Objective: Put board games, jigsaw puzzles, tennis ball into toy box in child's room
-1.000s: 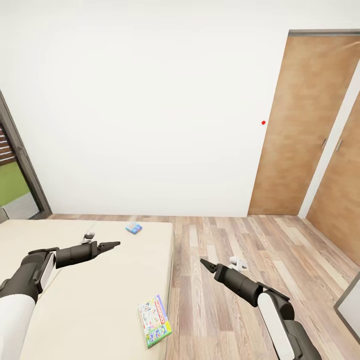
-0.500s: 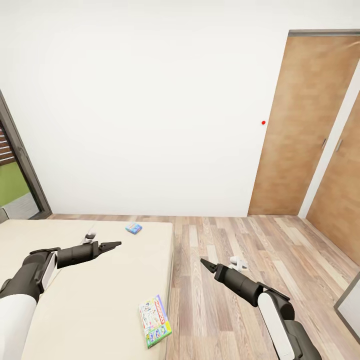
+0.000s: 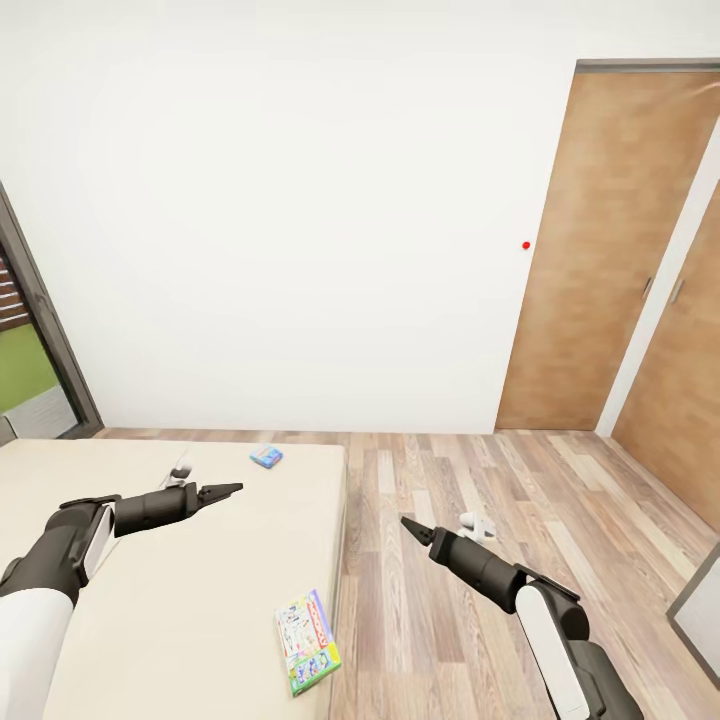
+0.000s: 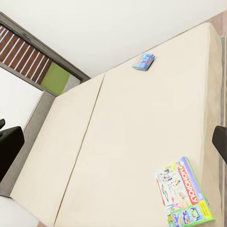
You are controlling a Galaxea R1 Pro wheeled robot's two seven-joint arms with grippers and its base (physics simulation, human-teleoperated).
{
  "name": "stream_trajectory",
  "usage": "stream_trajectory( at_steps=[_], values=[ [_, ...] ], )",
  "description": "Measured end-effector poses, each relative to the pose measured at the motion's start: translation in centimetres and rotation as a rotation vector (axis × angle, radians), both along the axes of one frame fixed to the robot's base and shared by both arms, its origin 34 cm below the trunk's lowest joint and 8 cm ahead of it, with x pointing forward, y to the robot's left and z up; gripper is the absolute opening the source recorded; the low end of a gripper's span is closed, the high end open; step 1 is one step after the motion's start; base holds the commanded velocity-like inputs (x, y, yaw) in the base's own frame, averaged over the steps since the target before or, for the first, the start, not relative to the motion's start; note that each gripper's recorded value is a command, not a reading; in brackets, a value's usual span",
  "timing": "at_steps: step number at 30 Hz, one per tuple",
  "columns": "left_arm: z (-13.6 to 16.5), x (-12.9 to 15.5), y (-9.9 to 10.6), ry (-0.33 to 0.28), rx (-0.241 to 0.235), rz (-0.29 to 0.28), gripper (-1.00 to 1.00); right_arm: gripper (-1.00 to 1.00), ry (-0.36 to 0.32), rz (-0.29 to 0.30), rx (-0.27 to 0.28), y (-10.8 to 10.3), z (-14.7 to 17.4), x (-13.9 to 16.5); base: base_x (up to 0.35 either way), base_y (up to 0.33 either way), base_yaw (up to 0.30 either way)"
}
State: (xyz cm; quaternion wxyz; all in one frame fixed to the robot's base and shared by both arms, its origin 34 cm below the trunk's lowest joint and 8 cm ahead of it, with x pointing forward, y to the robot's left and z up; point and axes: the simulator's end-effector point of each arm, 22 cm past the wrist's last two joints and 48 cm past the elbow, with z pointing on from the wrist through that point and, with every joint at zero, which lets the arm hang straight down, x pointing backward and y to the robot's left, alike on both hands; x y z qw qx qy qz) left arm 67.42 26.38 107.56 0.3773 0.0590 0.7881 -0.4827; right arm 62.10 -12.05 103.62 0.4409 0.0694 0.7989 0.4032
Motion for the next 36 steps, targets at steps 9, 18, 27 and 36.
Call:
stream_trajectory(
  at_steps=[9, 18, 27, 36],
  values=[
    [0.01, 0.00, -0.02, 0.000, -0.001, 0.000, 1.00, 1.00, 0.000, -0.001, 0.000, -0.03, 0.03, 0.01, 0.000, 0.000, 0.000],
    [0.05, 0.01, -0.01, -0.002, -0.002, 0.000, 1.00, 1.00, -0.011, -0.001, 0.000, -0.06, 0.46, 0.08, 0.000, 0.000, 0.002],
    [0.02, 0.00, -0.13, -0.002, -0.002, -0.001, 1.00, 1.00, -0.009, 0.000, 0.000, -0.01, 0.40, 0.06, 0.000, -0.118, 0.193],
    [0.03, 0.01, -0.27, -0.002, -0.004, -0.003, 1.00, 1.00, -0.008, -0.001, 0.000, -0.04, 0.34, 0.06, 0.000, -0.012, 0.022]
  ],
)
